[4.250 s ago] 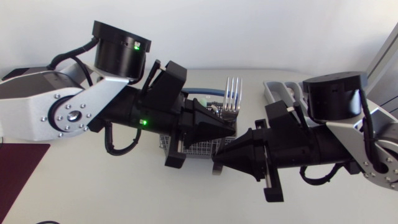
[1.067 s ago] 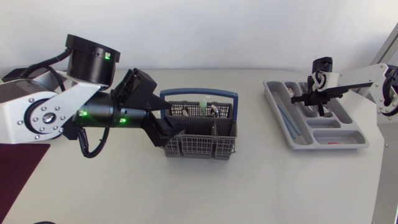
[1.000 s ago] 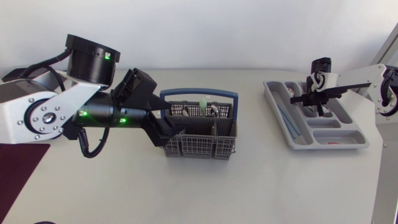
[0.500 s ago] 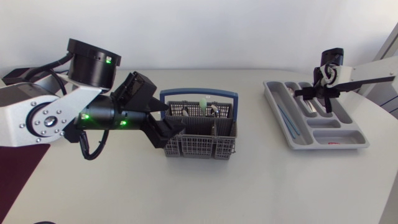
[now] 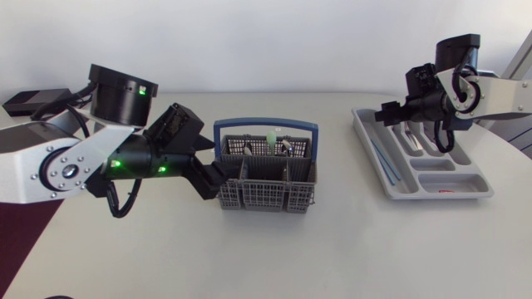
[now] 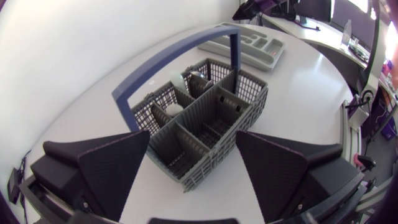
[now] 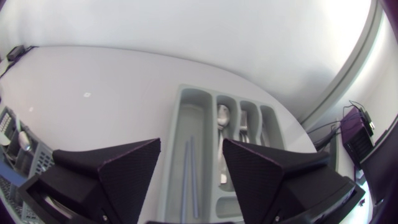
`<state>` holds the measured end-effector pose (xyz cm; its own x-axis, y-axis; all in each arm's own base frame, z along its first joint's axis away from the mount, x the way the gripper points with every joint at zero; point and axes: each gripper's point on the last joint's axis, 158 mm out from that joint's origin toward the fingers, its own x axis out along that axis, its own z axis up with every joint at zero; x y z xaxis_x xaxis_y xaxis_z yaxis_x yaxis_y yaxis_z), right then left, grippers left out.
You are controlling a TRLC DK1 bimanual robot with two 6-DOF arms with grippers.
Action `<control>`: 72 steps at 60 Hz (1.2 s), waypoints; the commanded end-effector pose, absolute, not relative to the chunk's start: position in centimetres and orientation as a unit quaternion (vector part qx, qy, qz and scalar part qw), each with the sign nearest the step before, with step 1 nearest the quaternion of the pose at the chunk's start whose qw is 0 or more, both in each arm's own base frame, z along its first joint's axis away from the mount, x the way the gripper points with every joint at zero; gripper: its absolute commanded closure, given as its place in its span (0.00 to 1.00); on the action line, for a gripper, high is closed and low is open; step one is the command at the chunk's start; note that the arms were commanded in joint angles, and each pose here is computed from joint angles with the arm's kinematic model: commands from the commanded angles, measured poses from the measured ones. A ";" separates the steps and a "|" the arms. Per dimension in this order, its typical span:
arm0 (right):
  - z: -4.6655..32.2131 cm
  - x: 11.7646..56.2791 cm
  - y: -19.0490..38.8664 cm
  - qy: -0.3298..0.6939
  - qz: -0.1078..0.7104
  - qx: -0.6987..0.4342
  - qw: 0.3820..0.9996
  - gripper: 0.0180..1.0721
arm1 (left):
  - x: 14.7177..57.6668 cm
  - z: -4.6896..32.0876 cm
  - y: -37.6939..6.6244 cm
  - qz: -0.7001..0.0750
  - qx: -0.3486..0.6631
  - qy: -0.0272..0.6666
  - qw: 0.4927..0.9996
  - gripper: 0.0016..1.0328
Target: Unload the cutlery basket into the drawer organizer.
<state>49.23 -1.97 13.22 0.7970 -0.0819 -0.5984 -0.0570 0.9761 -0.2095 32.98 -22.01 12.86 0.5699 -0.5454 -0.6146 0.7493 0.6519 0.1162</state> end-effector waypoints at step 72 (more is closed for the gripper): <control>4.9 50.0 17.3 0.435 0.298 0.046 0.848 0.89 | 33.0 1.0 -18.8 -0.334 0.195 0.370 0.845 0.97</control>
<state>50.74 17.07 6.22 0.4858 0.5288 -0.6959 -0.4846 0.8256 0.2890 35.36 -21.01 6.62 0.6034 -0.4943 -0.6258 0.7118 0.6876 0.1431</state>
